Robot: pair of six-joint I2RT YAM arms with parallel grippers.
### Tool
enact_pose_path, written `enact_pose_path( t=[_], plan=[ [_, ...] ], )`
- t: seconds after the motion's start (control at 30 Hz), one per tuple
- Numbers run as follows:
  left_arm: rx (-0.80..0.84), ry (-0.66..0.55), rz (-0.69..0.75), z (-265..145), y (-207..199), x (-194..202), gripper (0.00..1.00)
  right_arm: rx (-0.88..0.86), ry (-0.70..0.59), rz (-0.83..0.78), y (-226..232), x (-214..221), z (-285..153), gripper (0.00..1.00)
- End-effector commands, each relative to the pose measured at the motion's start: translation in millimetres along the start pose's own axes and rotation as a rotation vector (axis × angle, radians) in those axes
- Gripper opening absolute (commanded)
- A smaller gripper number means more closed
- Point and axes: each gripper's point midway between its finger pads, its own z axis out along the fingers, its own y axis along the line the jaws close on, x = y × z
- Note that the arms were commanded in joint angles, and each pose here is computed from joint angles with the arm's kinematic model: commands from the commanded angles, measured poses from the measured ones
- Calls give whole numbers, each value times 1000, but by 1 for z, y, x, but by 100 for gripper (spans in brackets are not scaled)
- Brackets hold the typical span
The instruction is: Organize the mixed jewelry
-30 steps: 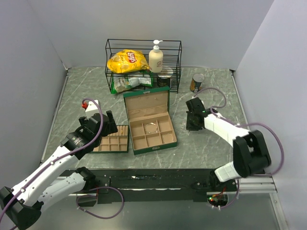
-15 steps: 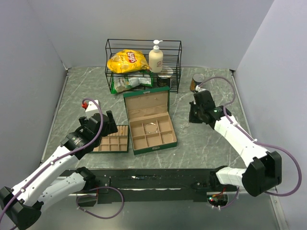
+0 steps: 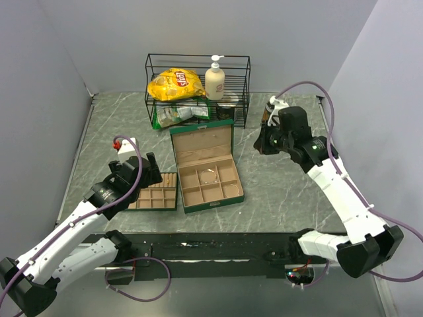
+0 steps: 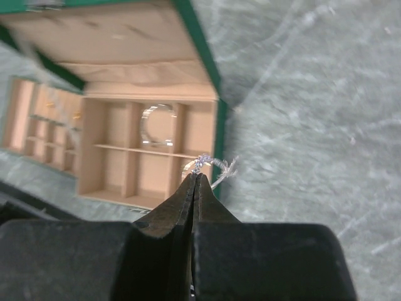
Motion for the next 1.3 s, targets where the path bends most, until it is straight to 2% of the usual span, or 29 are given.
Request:
enact_pose_path(
  t=[0.0,0.17,0.43,0.77,1.27],
  plan=[
    [30,-39,-27,-5,-6,-16,96,-132,-78,-81,37,-30,-32,0],
    [30,-37,-26,-5,-6,-15,96,-209,-83,-131,64,-40,-33,0],
    [31,-38,-27,-5,-6,-15,96,-240,-41,-158,84,-46,-2,0],
    [25,-33,-23,-4,-6,-14,96,-256,22,-180,98,-48,51,0],
    [16,-25,-16,-2,-5,-12,96,-254,60,-227,111,-59,100,0]
  ],
)
